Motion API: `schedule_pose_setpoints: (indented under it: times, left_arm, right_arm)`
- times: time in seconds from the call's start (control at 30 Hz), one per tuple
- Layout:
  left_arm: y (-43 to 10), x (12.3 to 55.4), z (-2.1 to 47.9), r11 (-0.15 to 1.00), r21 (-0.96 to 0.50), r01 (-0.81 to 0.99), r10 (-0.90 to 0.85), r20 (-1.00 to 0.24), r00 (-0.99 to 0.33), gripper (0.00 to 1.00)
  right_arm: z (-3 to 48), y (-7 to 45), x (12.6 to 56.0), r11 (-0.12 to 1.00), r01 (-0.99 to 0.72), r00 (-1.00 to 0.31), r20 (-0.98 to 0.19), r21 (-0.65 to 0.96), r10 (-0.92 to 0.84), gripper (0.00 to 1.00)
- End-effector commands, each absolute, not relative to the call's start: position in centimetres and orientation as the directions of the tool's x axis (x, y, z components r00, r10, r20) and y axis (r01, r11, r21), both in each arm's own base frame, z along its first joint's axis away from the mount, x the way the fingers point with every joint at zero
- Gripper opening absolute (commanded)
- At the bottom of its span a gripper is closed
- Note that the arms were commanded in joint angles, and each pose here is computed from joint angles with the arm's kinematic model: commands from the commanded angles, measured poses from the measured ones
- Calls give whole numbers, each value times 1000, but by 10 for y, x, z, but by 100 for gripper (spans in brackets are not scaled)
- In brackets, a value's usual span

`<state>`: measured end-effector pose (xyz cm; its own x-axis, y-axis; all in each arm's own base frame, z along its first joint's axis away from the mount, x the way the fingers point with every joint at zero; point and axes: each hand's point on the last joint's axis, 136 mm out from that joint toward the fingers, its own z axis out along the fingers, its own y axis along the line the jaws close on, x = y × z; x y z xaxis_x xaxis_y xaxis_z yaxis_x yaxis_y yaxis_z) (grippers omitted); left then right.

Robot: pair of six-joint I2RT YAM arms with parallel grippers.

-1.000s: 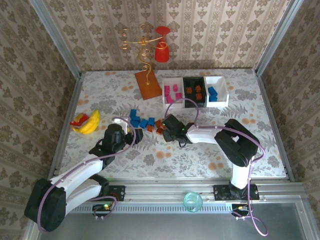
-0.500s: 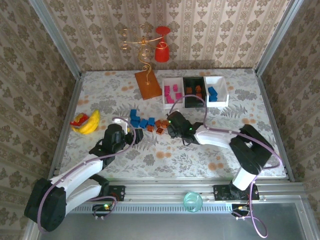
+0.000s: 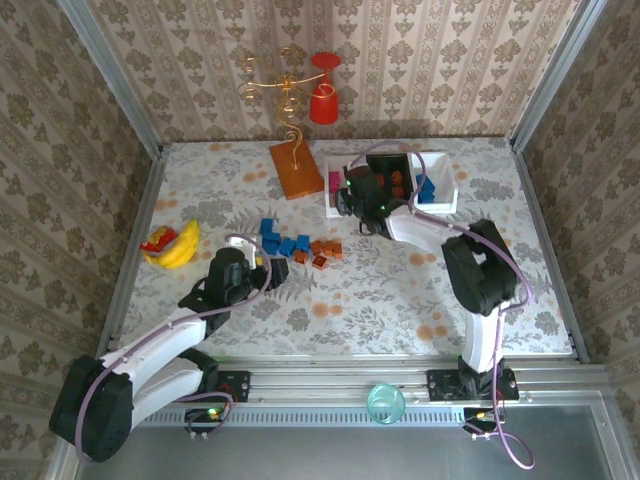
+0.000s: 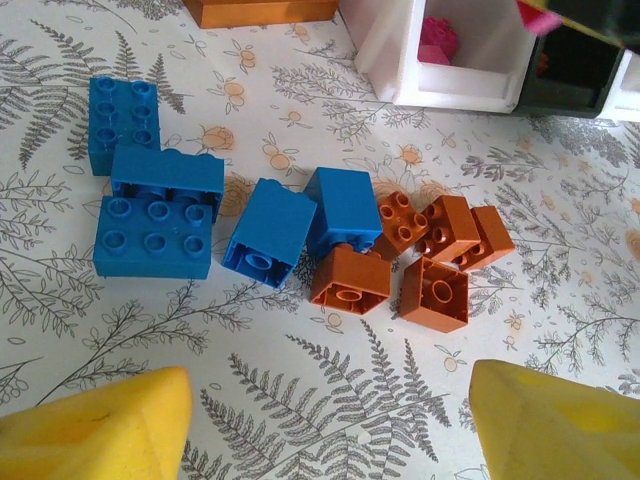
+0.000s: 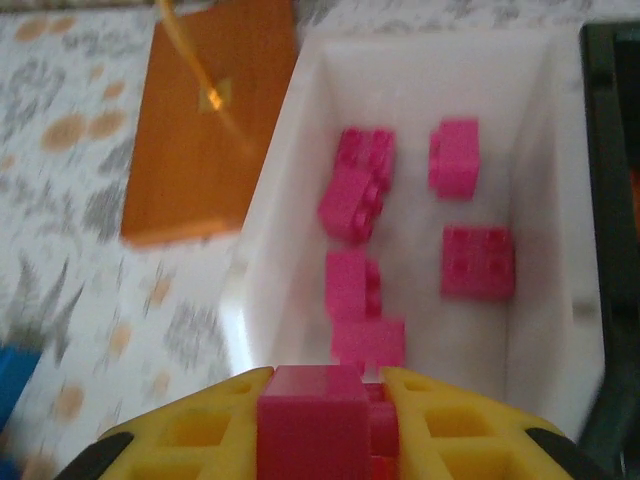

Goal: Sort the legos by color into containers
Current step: Place the lego in the container, then touch the container at the top-center of the table.

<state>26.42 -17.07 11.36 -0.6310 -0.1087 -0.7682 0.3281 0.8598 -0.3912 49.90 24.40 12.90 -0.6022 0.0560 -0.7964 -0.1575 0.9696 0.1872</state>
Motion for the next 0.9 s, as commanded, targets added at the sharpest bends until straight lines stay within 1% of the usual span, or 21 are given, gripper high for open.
schedule_pose_setpoints:
  times: [0.0,0.1,0.17,0.2,0.3,0.37,0.5,0.67,0.77,0.87]
  left_arm:
    - [-170,261,118,856,-407,319,-112,-749,-653,75]
    - [-170,260,117,860,-400,318,-100,-742,-663,75]
    - [-169,259,115,863,-396,315,-95,-739,-667,75]
    - [-168,260,113,867,-390,312,-93,-740,-666,75]
    - [-166,263,111,874,-381,301,-98,-746,-659,75]
    - [-168,266,110,874,-381,303,-98,-748,-657,75]
    - [-175,273,105,865,-394,310,-99,-740,-666,75]
    - [-185,277,98,851,-415,323,-88,-718,-691,75]
    - [-188,276,97,844,-427,324,-89,-707,-701,75]
    - [-186,273,98,842,-434,320,-98,-706,-701,75]
  right_arm:
    - [119,238,525,979,-117,-620,-782,170,61,36]
    - [124,233,536,982,-91,-627,-775,165,72,51]
    - [142,233,530,977,-108,-593,-801,184,85,58]
    - [151,233,524,973,-119,-577,-811,199,96,60]
    - [169,229,501,964,-142,-553,-826,224,110,64]
    - [170,221,483,967,-137,-549,-829,216,108,67]
    - [155,175,455,985,-34,-536,-835,168,124,73]
    - [144,117,454,983,88,-558,-809,164,185,77]
    - [145,87,465,975,155,-549,-806,161,220,79]
    - [139,58,482,962,216,-568,-780,167,263,80]
